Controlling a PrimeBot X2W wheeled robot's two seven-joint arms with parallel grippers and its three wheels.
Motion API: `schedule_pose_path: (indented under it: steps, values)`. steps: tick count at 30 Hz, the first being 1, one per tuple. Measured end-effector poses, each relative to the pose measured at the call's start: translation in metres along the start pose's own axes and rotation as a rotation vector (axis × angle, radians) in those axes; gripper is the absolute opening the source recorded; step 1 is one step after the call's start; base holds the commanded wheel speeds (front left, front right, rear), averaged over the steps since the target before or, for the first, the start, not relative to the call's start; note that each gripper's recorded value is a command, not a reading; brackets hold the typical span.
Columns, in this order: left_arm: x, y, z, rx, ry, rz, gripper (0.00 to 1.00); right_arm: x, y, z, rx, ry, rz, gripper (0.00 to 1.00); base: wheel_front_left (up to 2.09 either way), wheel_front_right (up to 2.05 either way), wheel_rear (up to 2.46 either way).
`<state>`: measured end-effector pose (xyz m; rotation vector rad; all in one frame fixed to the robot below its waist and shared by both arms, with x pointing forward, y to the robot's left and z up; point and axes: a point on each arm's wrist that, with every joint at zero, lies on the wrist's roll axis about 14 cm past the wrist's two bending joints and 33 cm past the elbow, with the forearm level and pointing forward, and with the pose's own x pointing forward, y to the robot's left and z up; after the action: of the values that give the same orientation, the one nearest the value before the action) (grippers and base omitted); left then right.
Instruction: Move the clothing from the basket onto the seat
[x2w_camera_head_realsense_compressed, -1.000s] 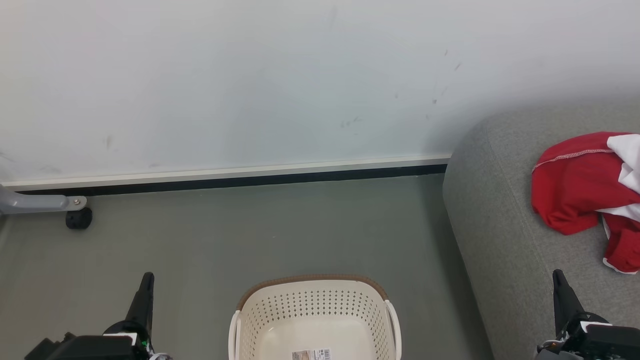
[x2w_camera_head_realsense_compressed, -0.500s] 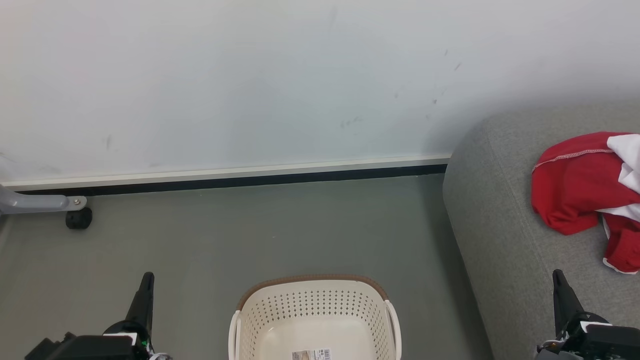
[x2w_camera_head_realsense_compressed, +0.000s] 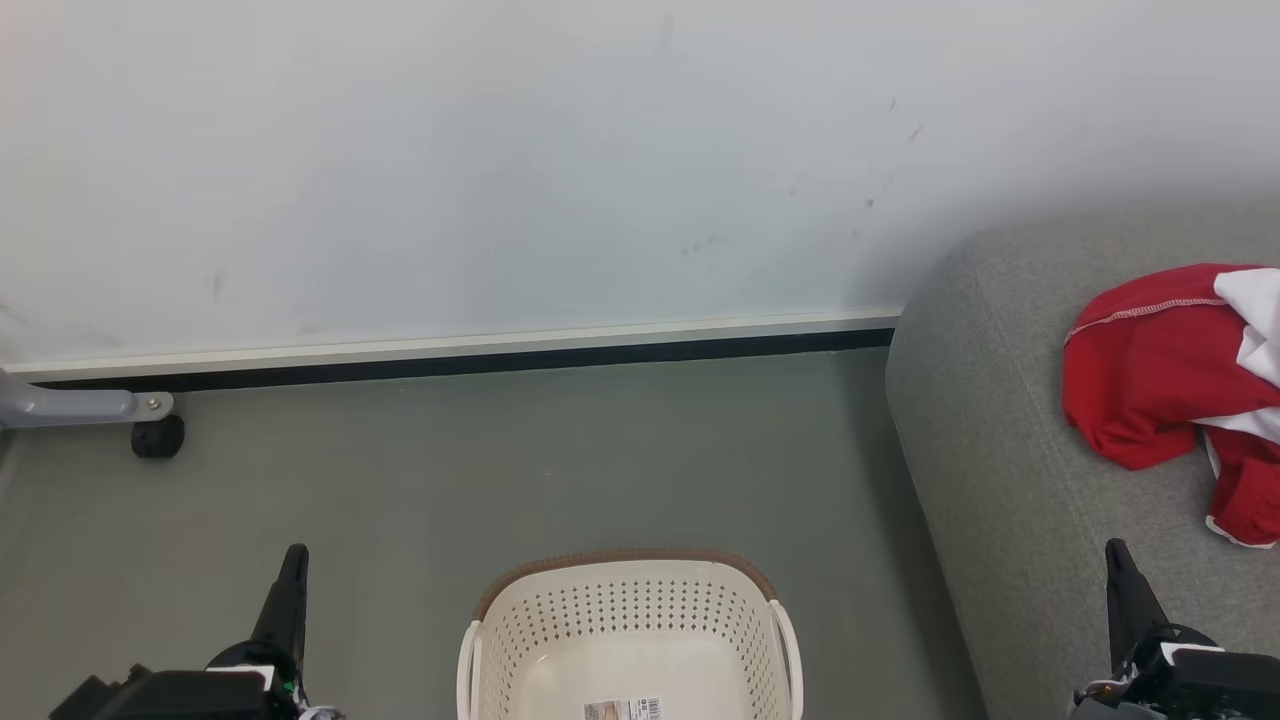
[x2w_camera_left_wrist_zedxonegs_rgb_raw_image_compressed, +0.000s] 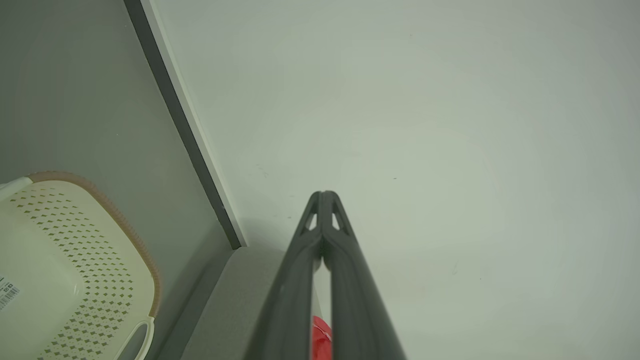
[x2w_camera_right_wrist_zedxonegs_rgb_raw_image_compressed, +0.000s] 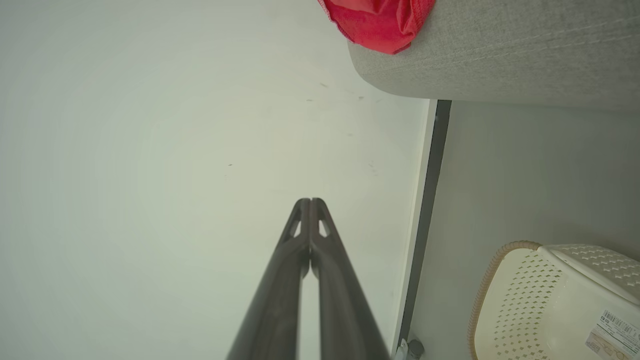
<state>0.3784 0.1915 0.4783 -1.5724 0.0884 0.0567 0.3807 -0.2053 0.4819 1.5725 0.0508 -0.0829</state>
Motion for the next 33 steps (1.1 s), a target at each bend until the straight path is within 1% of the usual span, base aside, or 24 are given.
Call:
schedule_pose_path:
  steps: [33]
  values:
    - [0.0000, 0.0000, -0.0001, 0.000, 0.000, 0.000, 0.00, 0.0000, 0.0002, -0.0001, 0.000, 0.000, 0.001, 0.00, 0.00, 0.00, 0.00]
